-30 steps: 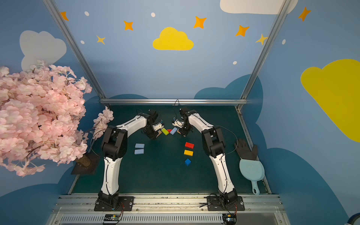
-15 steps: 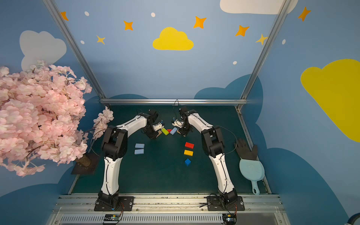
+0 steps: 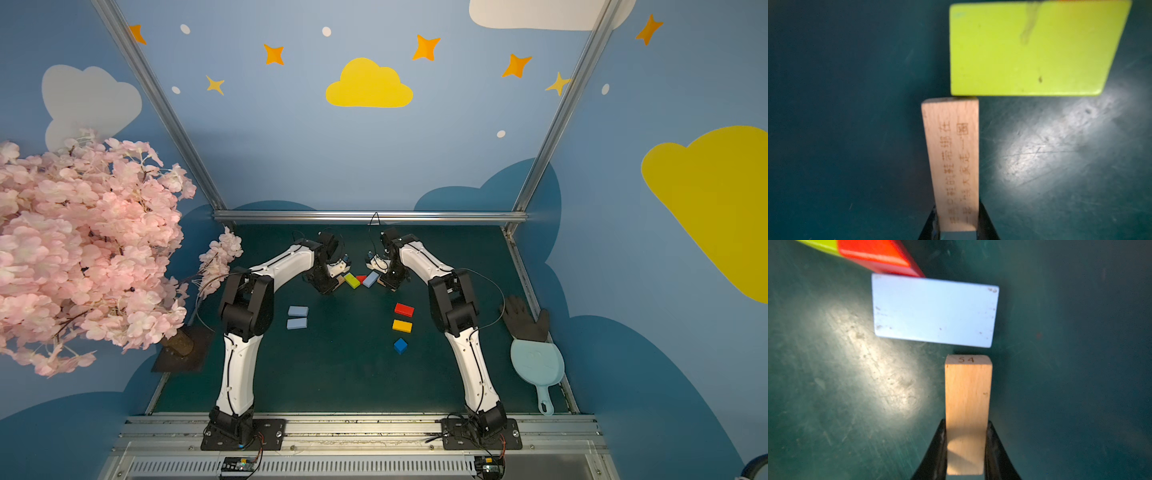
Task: Assemble a heart with building blocks
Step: Assemble the building block at the center of the board.
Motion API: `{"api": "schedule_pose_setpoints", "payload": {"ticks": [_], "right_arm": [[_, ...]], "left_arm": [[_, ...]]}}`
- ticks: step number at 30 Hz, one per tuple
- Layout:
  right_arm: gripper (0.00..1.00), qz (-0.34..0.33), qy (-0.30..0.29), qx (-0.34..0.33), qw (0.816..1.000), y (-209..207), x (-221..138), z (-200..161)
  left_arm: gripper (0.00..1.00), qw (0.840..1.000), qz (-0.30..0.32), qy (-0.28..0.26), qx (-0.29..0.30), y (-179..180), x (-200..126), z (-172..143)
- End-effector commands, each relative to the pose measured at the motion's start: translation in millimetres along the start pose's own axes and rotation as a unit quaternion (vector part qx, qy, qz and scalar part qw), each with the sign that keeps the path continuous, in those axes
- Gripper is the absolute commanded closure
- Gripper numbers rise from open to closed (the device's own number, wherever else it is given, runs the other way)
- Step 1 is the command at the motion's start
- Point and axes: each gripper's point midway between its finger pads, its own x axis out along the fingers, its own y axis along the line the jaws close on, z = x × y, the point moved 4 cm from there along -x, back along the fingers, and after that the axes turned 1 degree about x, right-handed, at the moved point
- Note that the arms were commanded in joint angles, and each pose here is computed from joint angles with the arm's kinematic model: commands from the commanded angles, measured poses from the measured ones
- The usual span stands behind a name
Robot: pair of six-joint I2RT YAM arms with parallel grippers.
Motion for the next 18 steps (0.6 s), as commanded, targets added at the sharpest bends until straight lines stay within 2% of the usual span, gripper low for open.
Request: {"api": "schedule_pose_setpoints", "payload": {"ticks": [1,18], "right_arm": [[1.0,0.006,0.023,0.004,1.0,1.9,14.6,-5.6],[1.0,0.001,0.025,0.007,1.0,0.8,15.7,-5.5]], "left_arm": [[0.89,1.0,-0.008,0.02,0.011,-4.1,15.0,-4.0],[0.89,0.999,-0.03,0.023,0.009,-13.8,11.9,-7.2]]}}
